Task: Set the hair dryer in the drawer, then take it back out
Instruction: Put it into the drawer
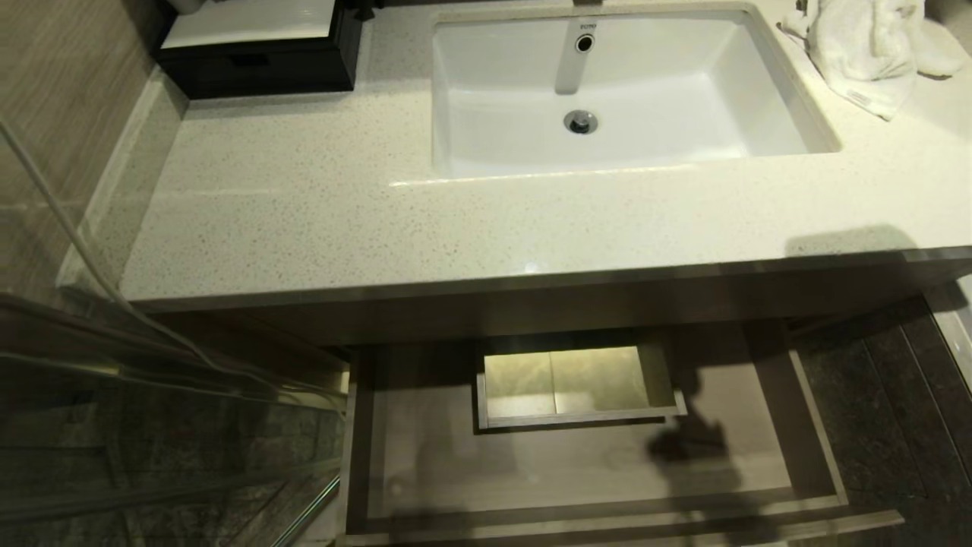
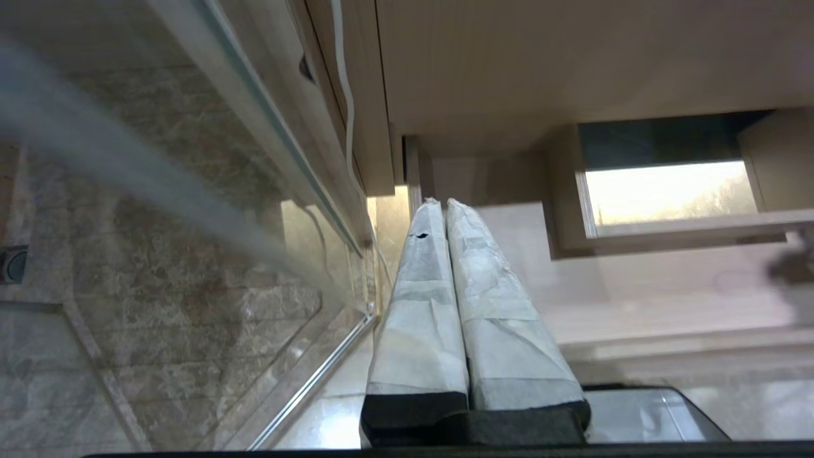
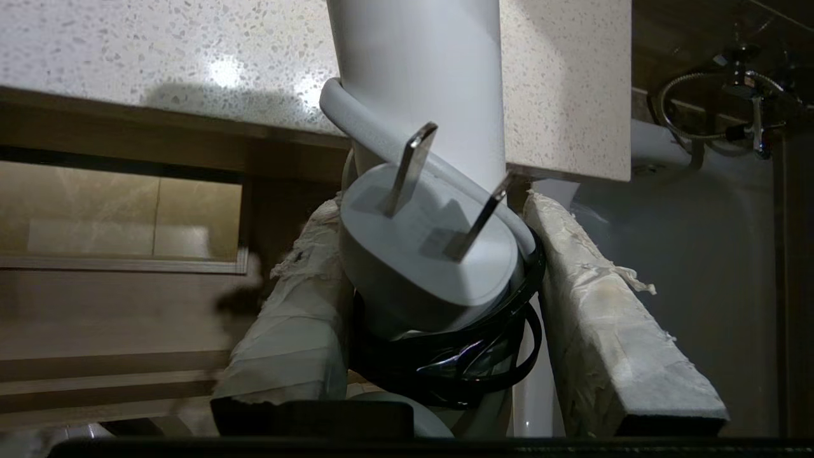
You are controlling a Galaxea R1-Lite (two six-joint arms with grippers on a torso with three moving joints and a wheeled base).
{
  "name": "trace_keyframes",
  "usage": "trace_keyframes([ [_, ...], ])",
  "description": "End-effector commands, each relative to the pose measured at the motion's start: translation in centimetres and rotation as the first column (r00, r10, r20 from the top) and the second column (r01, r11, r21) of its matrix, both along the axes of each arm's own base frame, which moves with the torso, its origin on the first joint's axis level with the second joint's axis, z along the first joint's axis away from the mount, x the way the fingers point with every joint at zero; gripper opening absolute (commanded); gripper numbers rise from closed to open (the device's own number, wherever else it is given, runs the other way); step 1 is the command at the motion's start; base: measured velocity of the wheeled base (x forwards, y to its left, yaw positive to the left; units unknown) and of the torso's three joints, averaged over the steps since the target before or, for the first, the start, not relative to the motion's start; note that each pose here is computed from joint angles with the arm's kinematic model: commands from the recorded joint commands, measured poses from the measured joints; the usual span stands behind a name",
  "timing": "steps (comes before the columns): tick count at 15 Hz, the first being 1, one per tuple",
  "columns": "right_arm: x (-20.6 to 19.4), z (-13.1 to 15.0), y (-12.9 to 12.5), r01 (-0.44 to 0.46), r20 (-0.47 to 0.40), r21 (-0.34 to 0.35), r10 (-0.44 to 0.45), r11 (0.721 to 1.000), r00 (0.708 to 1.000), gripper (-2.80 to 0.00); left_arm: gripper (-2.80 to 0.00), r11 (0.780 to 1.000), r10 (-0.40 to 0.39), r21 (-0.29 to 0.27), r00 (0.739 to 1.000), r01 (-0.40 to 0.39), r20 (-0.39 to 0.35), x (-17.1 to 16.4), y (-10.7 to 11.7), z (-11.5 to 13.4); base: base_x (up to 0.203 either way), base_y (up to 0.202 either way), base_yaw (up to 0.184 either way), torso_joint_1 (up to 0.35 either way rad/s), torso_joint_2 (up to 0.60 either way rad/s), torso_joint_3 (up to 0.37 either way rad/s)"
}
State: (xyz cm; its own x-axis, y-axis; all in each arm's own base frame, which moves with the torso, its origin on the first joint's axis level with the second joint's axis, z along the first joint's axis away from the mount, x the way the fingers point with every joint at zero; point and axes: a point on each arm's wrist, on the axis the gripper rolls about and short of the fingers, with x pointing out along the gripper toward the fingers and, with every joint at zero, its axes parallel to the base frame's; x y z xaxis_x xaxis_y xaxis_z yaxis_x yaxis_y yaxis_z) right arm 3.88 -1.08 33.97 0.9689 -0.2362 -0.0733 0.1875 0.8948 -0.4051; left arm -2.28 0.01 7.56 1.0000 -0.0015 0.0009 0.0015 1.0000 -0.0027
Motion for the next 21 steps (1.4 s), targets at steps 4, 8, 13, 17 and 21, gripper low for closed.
trace_keyframes([
  [4, -0.42, -0.37, 0.15, -0.005, 0.011, -0.006, 0.005, 1.0, 1.0, -2.8, -2.8, 1.0, 0.0, 0.0, 1.0, 0.0, -0.001, 0.01, 0.0, -0.04, 0.0, 0.0, 0.0, -0.313, 0.1, -0.222],
  [8, -0.42, -0.44, 0.17, -0.009, 0.011, -0.006, 0.009, 1.0, 1.0, -2.8, -2.8, 1.0, 0.0, 0.001, 1.0, 0.0, 0.0, 0.0, 0.0, -0.01, 0.0, 0.0, 0.0, -0.283, 0.04, -0.238],
  [13, -0.63, -0.61, 0.24, -0.009, 0.012, -0.007, 0.009, 1.0, 1.0, -2.8, -2.8, 1.0, 0.0, 0.0, 1.0, 0.0, 0.001, 0.0, 0.0, 0.0, 0.0, 0.0, 0.0, -0.258, -0.01, -0.275],
  [17, -0.63, -0.77, 0.24, -0.009, 0.008, -0.005, 0.009, 1.0, 1.0, -2.8, -2.8, 1.0, 0.0, 0.001, 1.0, 0.0, 0.001, 0.0, 0.0, 0.0, 0.0, 0.0, 0.0, -0.224, -0.07, -0.306],
  [21, -0.6, -0.64, 0.23, -0.009, 0.026, 0.005, 0.008, 1.0, 1.0, -2.8, -2.8, 1.0, 0.0, 0.0, 1.0, 0.0, 0.001, 0.0, 0.0, 0.0, 0.0, 0.0, 0.0, -0.222, -0.01, -0.214],
])
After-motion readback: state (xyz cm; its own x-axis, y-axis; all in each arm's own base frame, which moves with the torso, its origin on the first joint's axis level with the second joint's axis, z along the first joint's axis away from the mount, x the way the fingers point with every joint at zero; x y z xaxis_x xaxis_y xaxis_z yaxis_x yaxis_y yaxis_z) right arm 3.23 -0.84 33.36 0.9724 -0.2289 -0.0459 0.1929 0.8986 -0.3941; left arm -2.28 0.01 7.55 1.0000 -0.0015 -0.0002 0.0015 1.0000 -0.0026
